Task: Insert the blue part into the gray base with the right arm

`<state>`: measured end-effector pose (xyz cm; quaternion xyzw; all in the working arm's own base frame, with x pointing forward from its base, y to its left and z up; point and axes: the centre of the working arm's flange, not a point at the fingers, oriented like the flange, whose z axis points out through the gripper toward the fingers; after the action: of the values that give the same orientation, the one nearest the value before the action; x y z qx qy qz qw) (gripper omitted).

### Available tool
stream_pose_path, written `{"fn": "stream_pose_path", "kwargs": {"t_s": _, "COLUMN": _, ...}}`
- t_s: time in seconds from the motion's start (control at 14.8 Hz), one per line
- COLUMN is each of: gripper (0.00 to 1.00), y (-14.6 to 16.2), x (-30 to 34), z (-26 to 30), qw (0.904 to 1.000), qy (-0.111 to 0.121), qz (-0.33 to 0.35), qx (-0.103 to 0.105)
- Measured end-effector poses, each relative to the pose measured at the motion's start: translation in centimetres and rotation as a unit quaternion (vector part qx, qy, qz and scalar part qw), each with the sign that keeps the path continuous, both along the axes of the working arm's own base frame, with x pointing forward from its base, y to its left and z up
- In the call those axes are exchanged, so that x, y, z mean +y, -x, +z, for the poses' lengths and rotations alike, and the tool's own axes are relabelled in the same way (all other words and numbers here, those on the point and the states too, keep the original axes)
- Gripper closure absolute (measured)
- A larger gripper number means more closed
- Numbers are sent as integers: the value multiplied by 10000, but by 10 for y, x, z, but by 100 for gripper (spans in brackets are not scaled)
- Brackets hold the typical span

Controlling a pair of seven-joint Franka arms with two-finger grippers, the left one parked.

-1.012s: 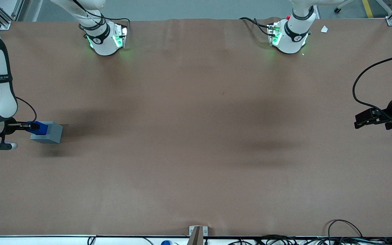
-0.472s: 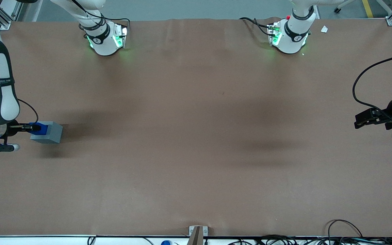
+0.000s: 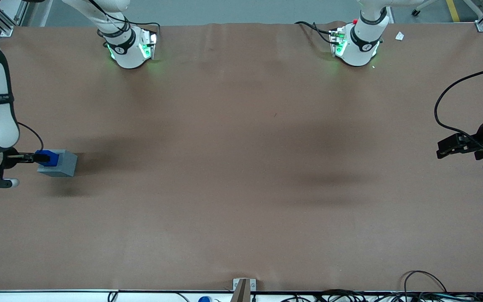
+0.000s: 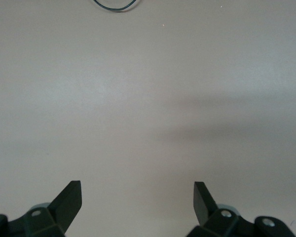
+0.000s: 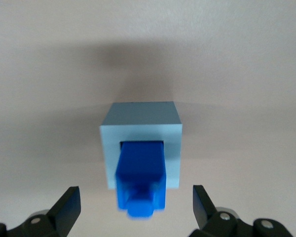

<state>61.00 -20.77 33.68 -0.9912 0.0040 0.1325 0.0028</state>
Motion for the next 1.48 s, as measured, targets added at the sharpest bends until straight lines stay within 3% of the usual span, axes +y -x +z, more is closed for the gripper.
{"fn": "stream_pose_path", "kwargs": {"t_s": 0.27, "gripper": 0, "y": -2, "x": 29, "z": 97, "qw": 9977, "qy": -513, "qz": -85, "qx": -427}}
{"fn": "stream_pose_path", "kwargs": {"t_s": 0.47, "gripper": 0, "y": 10, "x": 56, "z": 155, "qw": 9960, "qy": -605, "qz": 35, "qx": -654}}
{"fn": "stream_pose_path", "kwargs": {"t_s": 0.74, "gripper": 0, "y": 26, "x": 110, "z": 219, "qw": 9960, "qy": -548, "qz": -203, "qx": -679}}
{"fn": "stream_pose_path", "kwargs": {"t_s": 1.15, "gripper": 0, "y": 51, "x": 182, "z": 292, "qw": 9920, "qy": -431, "qz": -474, "qx": -1091}}
{"fn": "stream_pose_path", "kwargs": {"t_s": 1.35, "gripper": 0, "y": 64, "x": 216, "z": 310, "qw": 9919, "qy": -220, "qz": -331, "qx": -1207}}
{"fn": "stream_pose_path", "kwargs": {"t_s": 1.48, "gripper": 0, "y": 73, "x": 227, "z": 317, "qw": 9907, "qy": -222, "qz": -236, "qx": -1325}}
